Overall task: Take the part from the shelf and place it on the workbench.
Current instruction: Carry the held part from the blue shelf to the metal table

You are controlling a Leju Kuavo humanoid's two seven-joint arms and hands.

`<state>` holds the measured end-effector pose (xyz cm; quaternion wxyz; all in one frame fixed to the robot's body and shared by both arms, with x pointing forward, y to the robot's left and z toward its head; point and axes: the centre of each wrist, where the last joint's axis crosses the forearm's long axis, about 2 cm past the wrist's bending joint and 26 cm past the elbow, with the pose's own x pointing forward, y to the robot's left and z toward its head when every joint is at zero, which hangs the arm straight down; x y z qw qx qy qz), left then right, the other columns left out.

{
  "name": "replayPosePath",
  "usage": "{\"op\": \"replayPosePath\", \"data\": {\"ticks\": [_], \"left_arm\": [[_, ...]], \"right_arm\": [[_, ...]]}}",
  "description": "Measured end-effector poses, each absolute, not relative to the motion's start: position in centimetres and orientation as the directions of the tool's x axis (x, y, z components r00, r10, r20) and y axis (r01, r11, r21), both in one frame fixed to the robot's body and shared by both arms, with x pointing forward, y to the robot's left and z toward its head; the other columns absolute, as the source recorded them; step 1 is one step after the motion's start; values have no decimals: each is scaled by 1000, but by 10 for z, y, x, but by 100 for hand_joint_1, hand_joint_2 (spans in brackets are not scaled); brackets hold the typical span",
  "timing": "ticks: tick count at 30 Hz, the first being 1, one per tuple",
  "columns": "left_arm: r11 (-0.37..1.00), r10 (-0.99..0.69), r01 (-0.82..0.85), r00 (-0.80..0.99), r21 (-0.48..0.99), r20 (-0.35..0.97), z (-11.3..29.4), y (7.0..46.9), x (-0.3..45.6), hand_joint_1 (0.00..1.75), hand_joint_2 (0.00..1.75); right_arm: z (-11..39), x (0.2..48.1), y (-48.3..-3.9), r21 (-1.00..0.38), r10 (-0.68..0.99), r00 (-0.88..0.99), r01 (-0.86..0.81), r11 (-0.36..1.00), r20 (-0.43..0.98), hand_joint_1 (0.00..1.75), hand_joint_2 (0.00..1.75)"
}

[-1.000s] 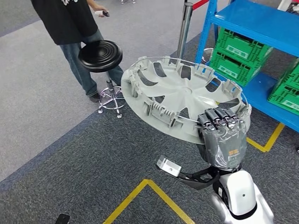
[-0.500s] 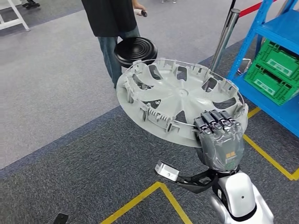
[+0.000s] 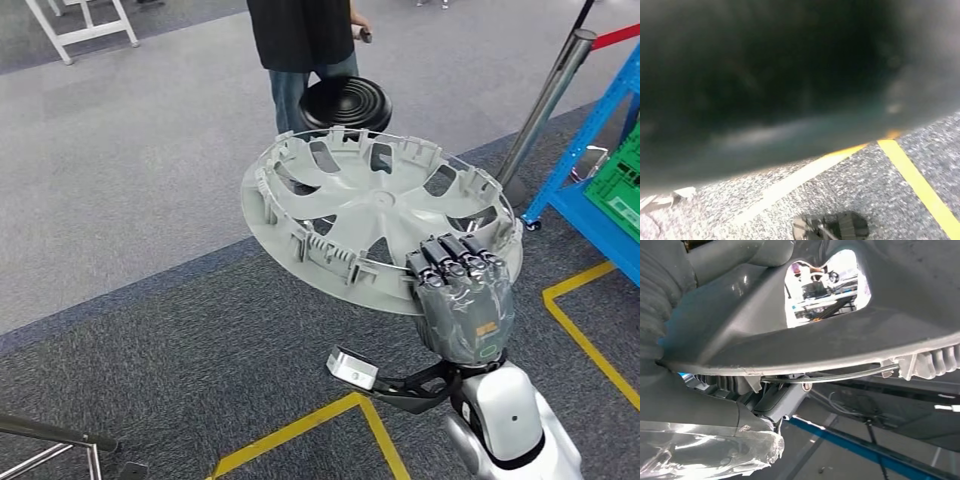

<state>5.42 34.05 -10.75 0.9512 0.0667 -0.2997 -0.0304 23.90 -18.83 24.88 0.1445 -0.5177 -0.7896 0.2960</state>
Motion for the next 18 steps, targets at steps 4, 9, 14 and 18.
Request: {"op": "replayPosePath", "data": {"ticks": [4, 9, 14, 18], "left_arm": [[989, -83, 3, 833, 146, 547, -108, 341, 52, 0, 0], [990, -72, -7, 835, 142, 546, -108, 339, 55, 0, 0], [990, -69, -8, 836, 138, 544, -108, 337, 55, 0, 0], [990, -68, -10, 837, 139, 543, -108, 338, 54, 0, 0]], "right_arm": [[249, 239, -188, -621, 903, -423, 729, 287, -79, 175, 175], [250, 238, -188, -622, 900, -427, 729, 288, -84, 175, 175], [249, 238, -188, -624, 899, -429, 727, 287, -86, 175, 175], [249, 237, -188, -623, 898, -431, 727, 288, -87, 175, 175]]}}
